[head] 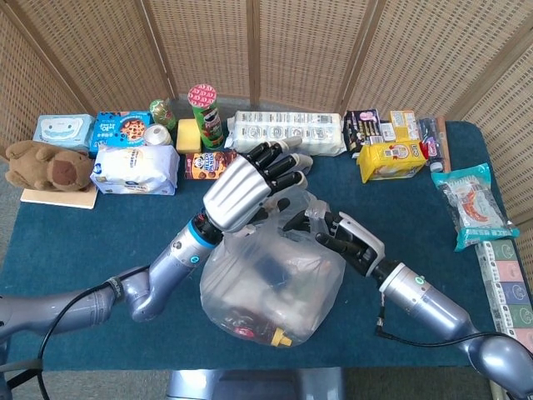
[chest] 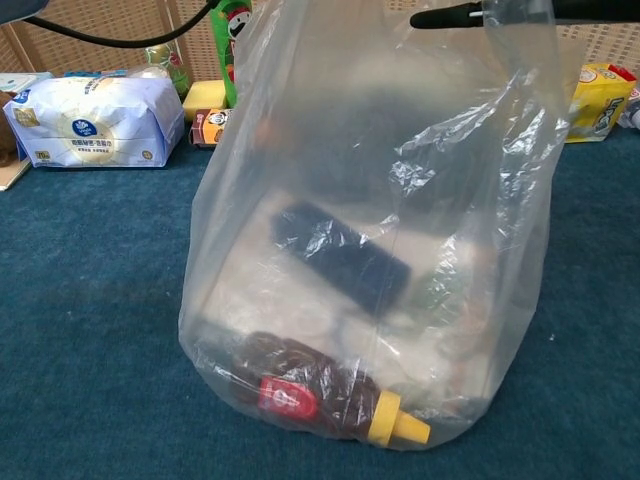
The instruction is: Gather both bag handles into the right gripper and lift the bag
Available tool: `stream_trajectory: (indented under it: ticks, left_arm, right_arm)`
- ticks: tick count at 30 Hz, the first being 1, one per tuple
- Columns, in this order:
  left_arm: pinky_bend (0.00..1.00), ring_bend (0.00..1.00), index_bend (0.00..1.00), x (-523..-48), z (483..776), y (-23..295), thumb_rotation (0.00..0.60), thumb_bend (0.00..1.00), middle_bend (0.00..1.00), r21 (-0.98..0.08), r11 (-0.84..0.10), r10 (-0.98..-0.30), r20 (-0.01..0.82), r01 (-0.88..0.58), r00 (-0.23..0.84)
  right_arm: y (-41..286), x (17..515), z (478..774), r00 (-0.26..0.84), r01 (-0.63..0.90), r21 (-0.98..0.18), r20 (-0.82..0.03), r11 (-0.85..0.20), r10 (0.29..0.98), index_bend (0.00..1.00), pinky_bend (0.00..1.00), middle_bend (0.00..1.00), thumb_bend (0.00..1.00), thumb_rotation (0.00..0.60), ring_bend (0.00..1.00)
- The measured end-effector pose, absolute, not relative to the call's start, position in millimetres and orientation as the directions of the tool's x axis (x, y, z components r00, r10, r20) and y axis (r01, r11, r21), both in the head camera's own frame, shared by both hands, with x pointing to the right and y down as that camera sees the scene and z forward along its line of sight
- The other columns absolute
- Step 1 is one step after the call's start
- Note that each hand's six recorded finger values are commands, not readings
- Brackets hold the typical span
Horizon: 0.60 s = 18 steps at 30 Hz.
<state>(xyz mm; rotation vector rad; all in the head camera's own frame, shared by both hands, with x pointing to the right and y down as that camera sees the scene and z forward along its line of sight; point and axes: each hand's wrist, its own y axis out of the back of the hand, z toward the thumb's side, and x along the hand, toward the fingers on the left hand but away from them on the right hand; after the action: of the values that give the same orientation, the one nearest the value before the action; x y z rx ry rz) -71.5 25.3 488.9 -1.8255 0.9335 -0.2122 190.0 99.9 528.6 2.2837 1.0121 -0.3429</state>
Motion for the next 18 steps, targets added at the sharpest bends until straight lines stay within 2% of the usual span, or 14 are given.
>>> stream_trajectory:
  ticks: [18]
  left_arm:
    - [0.28, 0.15, 0.43, -58, 486, 28, 0.6, 0.19, 0.31, -0.847, -0.171, -0.668, -0.276, -0.504, 0.691]
  right_arm:
    - [99, 184, 532, 0.678, 0.735, 0.431, -0.461, -0.524, 0.573, 0.3, 0.1, 0.3, 0.16, 0.31, 0.18]
